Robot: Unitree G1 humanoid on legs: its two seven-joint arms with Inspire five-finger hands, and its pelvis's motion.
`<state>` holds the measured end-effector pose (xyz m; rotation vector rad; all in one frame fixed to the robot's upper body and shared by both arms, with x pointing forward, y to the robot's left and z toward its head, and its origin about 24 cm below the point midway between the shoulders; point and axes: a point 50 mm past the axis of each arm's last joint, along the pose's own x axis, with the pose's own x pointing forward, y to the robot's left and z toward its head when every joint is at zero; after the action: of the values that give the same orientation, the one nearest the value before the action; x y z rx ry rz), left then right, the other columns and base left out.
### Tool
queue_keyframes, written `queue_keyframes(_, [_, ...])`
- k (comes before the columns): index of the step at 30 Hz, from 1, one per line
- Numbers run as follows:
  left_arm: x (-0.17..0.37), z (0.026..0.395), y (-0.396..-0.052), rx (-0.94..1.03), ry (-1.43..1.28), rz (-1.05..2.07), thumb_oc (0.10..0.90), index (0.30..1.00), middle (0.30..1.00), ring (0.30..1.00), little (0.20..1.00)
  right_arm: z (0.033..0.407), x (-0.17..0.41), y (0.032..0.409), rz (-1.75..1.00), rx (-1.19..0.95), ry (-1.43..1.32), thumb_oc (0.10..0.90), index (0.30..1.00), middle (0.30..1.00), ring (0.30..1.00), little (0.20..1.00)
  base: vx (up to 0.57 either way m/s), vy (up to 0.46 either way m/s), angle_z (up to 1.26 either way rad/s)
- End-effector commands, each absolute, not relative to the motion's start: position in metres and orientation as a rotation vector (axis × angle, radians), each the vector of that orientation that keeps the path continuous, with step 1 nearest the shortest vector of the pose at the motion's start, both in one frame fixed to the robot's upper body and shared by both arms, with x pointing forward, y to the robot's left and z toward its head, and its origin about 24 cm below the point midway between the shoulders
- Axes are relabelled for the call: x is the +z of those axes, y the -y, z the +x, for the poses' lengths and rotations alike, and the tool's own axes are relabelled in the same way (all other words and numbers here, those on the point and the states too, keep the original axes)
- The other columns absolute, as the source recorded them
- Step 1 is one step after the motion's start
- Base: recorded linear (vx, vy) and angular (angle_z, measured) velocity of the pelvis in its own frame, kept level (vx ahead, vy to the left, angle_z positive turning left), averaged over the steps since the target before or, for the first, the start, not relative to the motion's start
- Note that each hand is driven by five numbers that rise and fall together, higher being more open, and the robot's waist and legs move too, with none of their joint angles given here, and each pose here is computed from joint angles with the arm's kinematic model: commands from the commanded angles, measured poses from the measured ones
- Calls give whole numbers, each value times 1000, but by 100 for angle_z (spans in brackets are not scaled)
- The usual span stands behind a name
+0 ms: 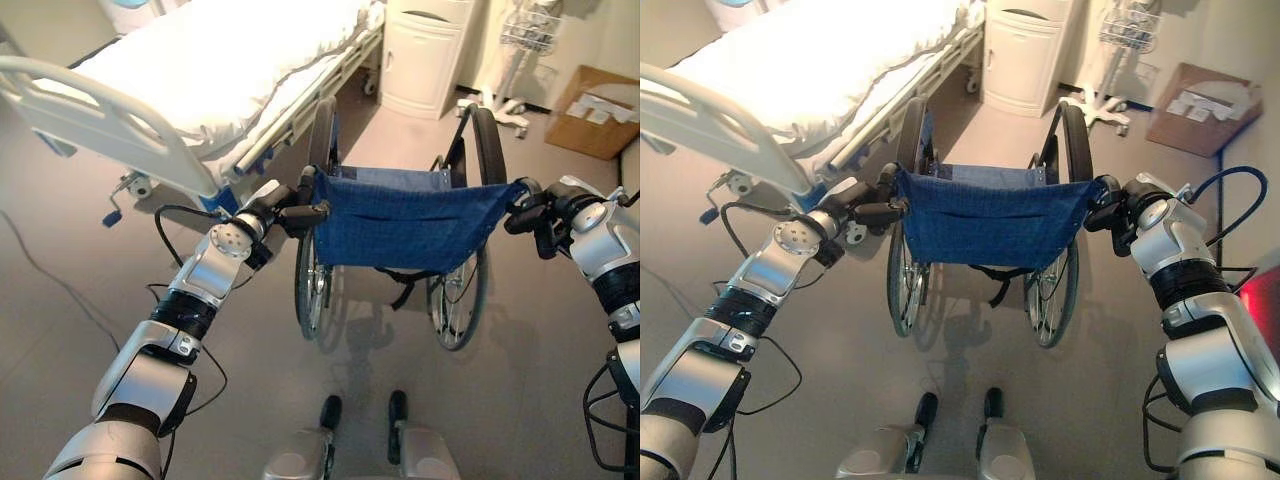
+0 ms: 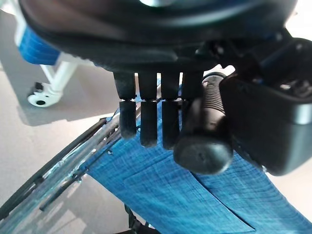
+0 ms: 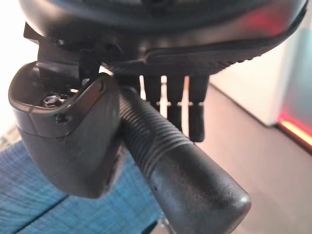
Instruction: Push the wheelchair next to the bed
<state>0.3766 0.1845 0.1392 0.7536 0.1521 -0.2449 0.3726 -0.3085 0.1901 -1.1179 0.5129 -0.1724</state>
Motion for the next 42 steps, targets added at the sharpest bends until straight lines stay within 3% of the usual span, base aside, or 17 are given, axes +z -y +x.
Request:
queue_keyframes(1, [59, 357, -173, -300, -398, 888, 400, 300, 300, 300, 300, 388, 203, 212, -1379, 234, -157, 400, 300, 300, 300, 300, 381, -203, 26])
queue_keyframes(12, [53, 359, -165, -230, -393, 908, 400, 300, 300, 300, 300, 384, 182, 223, -1289, 230, -266, 400, 300, 300, 300, 300, 325, -154, 22])
queue_keyframes(22, [55, 355, -204, -154, -435, 934, 400, 300, 300, 300, 300, 373, 119, 222, -1147, 206, -498, 400, 300, 300, 300, 300, 400, -74, -21])
queue_keyframes(28, [51, 342, -239, -97, -520, 943, 400, 300, 300, 300, 300, 369, 119, 224, -1182, 278, -560, 400, 300, 300, 300, 300, 540, 300, -70])
queue_keyframes(42, [91, 367, -238, -53, -414, 970, 400, 300, 300, 300, 300, 372, 108, 234, -1137, 204, -563, 400, 300, 300, 300, 300, 231, 283, -35])
